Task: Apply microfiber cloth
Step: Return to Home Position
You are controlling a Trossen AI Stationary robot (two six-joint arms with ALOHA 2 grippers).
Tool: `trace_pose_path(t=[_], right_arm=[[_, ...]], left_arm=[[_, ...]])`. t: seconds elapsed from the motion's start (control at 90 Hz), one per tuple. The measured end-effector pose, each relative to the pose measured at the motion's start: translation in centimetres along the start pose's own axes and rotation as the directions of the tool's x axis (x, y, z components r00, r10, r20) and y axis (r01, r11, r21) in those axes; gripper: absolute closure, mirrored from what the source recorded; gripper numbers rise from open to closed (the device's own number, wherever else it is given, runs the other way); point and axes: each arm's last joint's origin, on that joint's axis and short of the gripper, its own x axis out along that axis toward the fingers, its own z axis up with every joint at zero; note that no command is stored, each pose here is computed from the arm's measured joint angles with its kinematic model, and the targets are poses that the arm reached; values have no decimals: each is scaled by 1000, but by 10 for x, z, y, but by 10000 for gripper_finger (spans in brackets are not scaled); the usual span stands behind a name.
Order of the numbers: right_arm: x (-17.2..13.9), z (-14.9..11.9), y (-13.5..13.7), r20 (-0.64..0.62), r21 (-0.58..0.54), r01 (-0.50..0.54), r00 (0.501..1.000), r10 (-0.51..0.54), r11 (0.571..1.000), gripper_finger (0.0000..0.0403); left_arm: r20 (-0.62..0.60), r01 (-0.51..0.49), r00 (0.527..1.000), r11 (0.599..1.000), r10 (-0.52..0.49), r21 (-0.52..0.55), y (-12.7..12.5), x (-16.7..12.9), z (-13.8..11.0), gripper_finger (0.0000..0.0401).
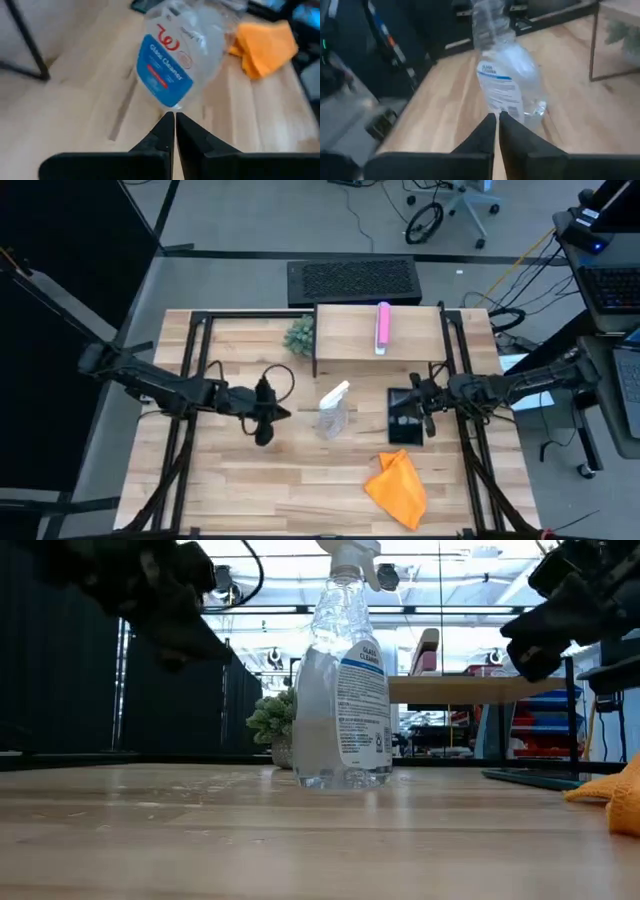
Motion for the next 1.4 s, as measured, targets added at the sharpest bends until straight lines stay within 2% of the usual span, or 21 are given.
trace_pose_path(t=[0.1, 0.211, 0.3, 0.444, 0.556, 0.611, 0.933, 1.078, 1.144, 1.211, 1.4], right_arm=[[-3, -8, -3, 31, -19, -1, 1000, 2, 1000, 401], [-8, -20, -6, 56, -22, -4, 998, 6, 1000, 401], [-11, -25, -7, 68, -28, -4, 998, 6, 1000, 401], [-14, -21, -6, 110, -67, -9, 994, 16, 998, 401], [-15, -22, -6, 105, -79, -6, 994, 14, 997, 401], [-15, -23, -7, 89, -79, -4, 996, 11, 997, 401], [-15, -25, -7, 73, -112, 1, 997, 7, 994, 401], [-18, -21, -6, 119, -113, -12, 993, 25, 994, 401], [-20, -19, -5, 150, -108, -18, 988, 34, 994, 401], [-23, -15, -4, 196, -104, -25, 980, 45, 994, 401], [-33, -10, -4, 290, -101, -23, 956, 52, 995, 401]], left_arm=[[63, 46, 997, 998, -49, 48, 5, -6, -13, 401], [179, 158, 970, 986, -166, 60, 7, -21, -28, 401], [257, 174, 949, 984, -180, 48, 15, -31, -46, 401], [404, 215, 888, 975, -218, 55, 23, -50, -67, 401], [407, 219, 886, 974, -223, 58, 25, -57, -70, 401], [440, 234, 865, 970, -241, 72, 25, -63, -67, 401], [434, 177, 884, 984, -173, 32, 42, -89, -78, 401], [507, 177, 842, 982, -185, 64, 43, -102, -76, 401], [460, 193, 862, 977, -213, 92, 43, -102, -78, 401], [438, 194, 876, 979, -200, 59, 43, -101, -80, 401], [449, 158, 881, 987, -152, 23, 45, -101, -79, 401]])
